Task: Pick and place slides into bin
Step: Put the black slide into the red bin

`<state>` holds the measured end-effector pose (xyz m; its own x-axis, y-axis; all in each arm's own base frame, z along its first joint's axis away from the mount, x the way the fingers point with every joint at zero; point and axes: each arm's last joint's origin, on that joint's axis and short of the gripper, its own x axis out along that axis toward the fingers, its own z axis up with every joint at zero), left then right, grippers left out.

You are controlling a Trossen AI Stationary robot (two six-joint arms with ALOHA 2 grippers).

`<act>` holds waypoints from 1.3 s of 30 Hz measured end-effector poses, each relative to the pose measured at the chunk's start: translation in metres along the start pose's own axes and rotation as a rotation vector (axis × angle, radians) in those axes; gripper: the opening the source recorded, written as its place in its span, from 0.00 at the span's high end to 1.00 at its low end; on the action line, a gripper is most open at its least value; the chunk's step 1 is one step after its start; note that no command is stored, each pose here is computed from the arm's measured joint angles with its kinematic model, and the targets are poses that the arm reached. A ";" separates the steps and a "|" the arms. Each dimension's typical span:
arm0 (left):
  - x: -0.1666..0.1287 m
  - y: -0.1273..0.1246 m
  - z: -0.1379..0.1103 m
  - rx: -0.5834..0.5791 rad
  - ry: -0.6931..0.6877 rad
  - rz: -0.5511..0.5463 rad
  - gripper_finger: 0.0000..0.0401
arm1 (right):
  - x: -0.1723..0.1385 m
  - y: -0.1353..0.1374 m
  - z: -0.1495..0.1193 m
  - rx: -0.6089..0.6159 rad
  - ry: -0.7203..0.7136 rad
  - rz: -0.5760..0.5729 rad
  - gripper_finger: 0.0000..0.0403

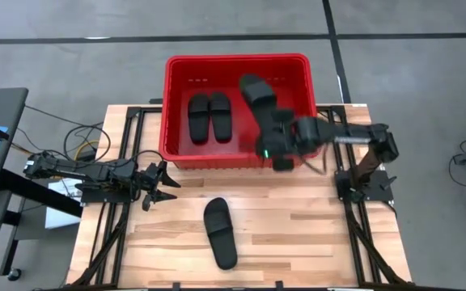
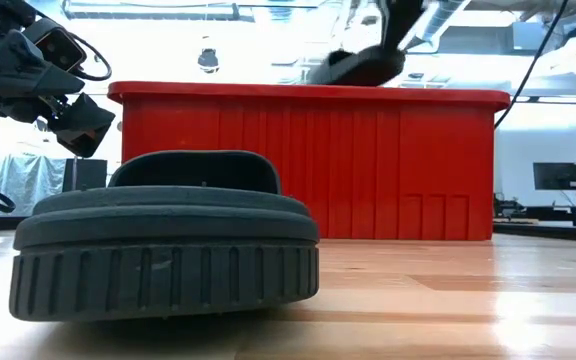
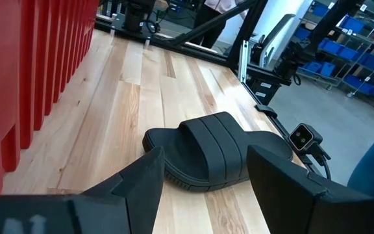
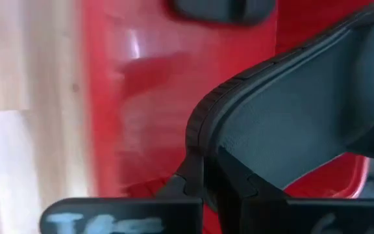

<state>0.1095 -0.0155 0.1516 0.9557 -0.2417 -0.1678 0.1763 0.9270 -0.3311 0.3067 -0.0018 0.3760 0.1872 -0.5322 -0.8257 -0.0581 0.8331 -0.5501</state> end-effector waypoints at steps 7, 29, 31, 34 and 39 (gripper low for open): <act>0.000 0.000 0.000 0.000 0.000 0.000 0.48 | 0.041 -0.064 -0.017 0.185 0.061 0.090 1.00; 0.000 0.000 0.000 0.000 0.000 0.000 0.48 | 0.140 -0.100 -0.016 0.303 0.261 0.245 1.00; 0.000 0.000 0.000 0.000 0.000 0.000 0.48 | 0.153 -0.097 -0.013 0.288 0.293 0.259 1.00; 0.000 0.000 0.000 0.000 0.001 0.000 0.48 | 0.171 -0.096 -0.012 0.280 0.340 0.279 1.00; 0.000 0.000 0.000 0.000 0.000 0.000 0.48 | 0.193 -0.099 -0.019 0.297 0.430 0.318 1.00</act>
<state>0.1095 -0.0155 0.1515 0.9557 -0.2416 -0.1682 0.1761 0.9270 -0.3311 0.3297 -0.1895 0.2689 -0.2109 -0.2125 -0.9541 0.2418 0.9344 -0.2615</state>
